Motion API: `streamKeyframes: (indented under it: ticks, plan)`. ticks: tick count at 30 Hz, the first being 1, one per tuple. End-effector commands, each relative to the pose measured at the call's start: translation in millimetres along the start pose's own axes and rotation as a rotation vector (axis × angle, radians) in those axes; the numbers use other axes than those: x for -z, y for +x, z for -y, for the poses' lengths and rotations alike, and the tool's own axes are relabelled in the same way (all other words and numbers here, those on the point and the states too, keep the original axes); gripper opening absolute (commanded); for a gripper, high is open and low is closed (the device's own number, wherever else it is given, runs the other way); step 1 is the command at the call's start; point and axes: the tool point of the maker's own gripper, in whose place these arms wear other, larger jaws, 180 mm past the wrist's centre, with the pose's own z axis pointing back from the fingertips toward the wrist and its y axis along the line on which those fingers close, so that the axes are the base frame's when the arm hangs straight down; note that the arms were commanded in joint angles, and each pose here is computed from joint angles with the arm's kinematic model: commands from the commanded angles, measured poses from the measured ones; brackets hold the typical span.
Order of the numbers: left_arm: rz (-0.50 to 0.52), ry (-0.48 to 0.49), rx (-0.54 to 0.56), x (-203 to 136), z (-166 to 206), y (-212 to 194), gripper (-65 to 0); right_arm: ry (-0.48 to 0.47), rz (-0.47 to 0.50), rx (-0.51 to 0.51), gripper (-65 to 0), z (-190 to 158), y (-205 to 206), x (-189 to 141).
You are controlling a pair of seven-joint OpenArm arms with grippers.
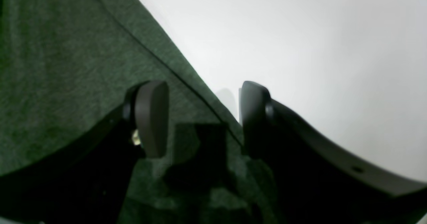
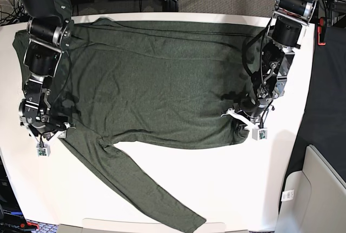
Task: Fold the T-shirt properly
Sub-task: 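Lift the hem with both grippers and fold it toward the shoulder band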
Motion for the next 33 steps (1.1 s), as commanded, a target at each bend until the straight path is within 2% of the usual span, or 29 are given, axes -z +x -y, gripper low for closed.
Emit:
streamKeyframes:
  ticks: [1,6,8,12,15,19,22,25,28,30,33]
  plan:
    - [0.062,-0.009,0.008,0,2,26,-65.0,-0.023,0.035,-0.005,-30.5,10,16,-4]
    - [0.062,-0.009,0.008,0,2,26,-65.0,-0.019,0.008,-0.008,-32.1,9,3,-3]
    - [0.062,-0.009,0.008,0,2,26,-65.0,-0.006,-0.015,-0.015,-38.3,6,-3,-3]
    - [0.065,-0.011,0.008,0,3,27,-65.0,0.089,-0.033,-0.023,-53.4,-13,-6,-3]
    - [0.083,-0.031,0.014,-2,11,35,-65.0,0.132,-0.023,-0.019,-59.6,-20,-5,-4]
    - [0.105,-0.055,0.024,-6,21,42,-65.0,0.167,-0.018,-0.038,-62.4,-26,-4,-6]
    - [0.117,-0.066,0.030,-8,25,45,-65.0,0.180,0.024,-0.059,-63.2,-27,2,-14]
    - [0.118,-0.074,0.031,-10,28,43,-65.0,0.190,0.087,-0.037,-63.2,-25,11,-24]
    - [0.129,-0.087,0.035,-12,33,47,-65.0,0.177,0.092,-0.030,-63.2,-10,8,-34]
    - [0.126,-0.089,0.032,-14,33,41,-65.0,0.184,0.093,0.008,-63.2,-6,5,-40]
    - [0.158,-0.067,0.006,-19,21,54,-65.0,0.172,0.117,0.075,-63.2,12,2,-55]
